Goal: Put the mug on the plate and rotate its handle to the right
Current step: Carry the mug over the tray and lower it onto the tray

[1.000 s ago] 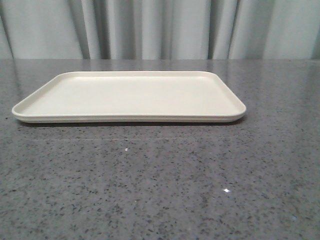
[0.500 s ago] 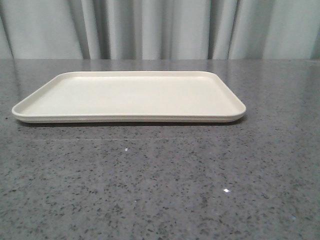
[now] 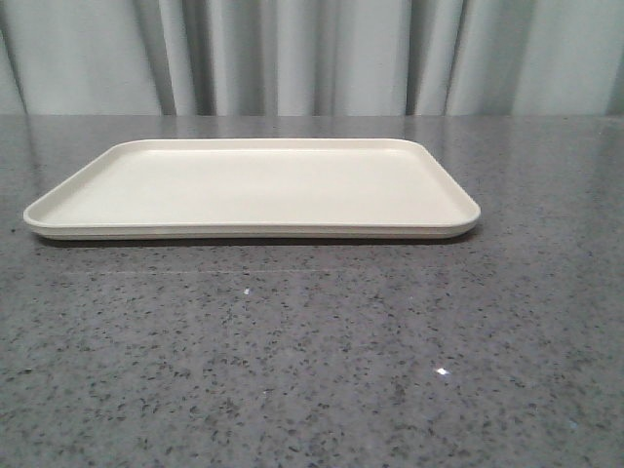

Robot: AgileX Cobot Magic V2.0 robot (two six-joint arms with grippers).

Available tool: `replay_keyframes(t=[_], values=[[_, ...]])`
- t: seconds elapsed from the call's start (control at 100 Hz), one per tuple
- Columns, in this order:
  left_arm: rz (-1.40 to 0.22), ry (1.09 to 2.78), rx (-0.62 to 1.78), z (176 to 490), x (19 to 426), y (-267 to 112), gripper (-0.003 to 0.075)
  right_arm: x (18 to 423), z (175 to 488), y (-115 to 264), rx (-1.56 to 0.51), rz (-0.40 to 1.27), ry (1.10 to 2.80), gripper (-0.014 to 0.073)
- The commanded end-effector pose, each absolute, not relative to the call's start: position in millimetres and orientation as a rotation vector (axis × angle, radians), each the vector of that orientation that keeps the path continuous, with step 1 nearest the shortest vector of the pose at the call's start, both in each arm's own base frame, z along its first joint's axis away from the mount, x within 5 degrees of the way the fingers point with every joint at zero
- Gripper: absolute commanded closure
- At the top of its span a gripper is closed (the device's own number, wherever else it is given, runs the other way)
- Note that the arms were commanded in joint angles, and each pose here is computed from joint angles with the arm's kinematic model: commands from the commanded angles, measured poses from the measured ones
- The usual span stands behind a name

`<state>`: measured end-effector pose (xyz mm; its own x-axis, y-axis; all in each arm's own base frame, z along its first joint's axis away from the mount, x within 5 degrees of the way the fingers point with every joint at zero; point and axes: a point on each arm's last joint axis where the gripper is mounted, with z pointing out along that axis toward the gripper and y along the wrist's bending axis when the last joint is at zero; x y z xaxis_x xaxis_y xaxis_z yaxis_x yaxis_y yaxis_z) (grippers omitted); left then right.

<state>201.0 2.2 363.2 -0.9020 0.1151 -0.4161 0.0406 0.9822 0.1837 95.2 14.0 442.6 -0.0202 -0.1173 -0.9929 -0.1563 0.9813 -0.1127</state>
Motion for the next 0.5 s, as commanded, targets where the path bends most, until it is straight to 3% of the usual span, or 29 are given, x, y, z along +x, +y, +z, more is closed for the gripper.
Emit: replay_keyframes(t=[0.0, 0.27, 0.49], values=[[0.199, 2.55, 0.112, 401, 196, 1, 0.0737, 96, 455, 12, -0.196, 0.01, 1.517, 0.0316], [-0.006, 2.309, 0.185, 476, 201, -16, 0.074, 96, 455, 12, -0.196, 0.01, 1.516, 0.0316], [-0.133, 2.226, 0.365, 505, 234, -60, 0.074, 96, 455, 12, -0.196, 0.01, 1.516, 0.0316]])
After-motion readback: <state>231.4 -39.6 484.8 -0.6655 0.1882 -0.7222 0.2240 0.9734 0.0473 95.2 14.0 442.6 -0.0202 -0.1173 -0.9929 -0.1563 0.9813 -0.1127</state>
